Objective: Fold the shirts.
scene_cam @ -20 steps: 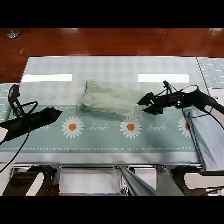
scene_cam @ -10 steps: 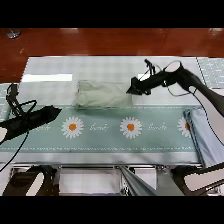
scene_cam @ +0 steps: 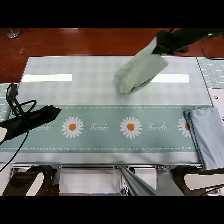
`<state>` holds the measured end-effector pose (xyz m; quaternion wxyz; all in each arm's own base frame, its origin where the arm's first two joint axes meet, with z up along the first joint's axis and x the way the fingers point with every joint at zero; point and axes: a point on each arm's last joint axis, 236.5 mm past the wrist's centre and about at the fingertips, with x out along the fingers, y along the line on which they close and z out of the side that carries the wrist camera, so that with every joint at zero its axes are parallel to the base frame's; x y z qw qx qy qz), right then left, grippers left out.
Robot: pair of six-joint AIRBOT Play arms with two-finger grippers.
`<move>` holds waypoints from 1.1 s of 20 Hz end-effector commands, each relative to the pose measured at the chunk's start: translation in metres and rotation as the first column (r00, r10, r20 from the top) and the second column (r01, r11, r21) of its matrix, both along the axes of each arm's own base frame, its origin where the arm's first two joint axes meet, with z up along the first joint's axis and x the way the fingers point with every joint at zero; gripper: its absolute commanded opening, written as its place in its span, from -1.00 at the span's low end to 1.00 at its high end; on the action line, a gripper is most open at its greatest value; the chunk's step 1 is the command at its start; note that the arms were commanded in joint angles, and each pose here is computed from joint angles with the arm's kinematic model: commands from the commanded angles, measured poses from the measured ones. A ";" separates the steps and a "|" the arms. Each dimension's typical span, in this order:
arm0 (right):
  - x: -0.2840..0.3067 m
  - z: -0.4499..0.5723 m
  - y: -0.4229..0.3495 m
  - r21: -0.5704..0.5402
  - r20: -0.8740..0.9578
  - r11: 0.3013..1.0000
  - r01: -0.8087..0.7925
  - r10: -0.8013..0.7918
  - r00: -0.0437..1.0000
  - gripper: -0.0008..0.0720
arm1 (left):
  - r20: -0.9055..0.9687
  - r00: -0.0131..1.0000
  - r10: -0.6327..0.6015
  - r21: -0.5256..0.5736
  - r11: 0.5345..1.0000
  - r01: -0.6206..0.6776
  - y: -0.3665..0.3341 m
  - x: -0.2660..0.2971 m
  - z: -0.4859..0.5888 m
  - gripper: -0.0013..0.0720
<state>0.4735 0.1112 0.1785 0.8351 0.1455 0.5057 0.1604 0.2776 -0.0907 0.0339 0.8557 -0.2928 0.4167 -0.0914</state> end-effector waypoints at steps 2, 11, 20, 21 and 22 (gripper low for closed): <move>-0.041 0.048 -0.119 -0.035 -0.021 0.956 0.292 -0.293 0.956 -0.87 | -0.001 1.000 -0.001 0.000 1.000 0.001 0.000 0.000 0.000 -0.90; -0.204 0.059 -0.271 -0.152 -0.131 0.666 0.731 -0.746 0.652 -0.87 | 0.004 1.000 0.002 0.001 1.000 -0.002 0.000 0.001 0.000 -0.90; -0.438 -0.101 -0.267 -0.570 -0.333 0.228 0.790 -0.942 0.032 0.30 | 0.038 0.999 0.018 0.010 1.000 -0.018 0.004 0.008 0.005 -0.90; -0.431 -0.110 -0.265 -0.544 -0.342 0.263 0.797 -0.937 0.075 0.74 | 0.090 0.996 -0.007 0.065 0.998 0.001 0.010 0.013 0.008 -0.90; -0.413 -0.110 -0.268 -0.499 -0.330 0.308 0.810 -0.932 0.152 0.74 | 0.150 0.988 -0.019 0.134 0.991 -0.002 0.021 0.022 0.015 -0.90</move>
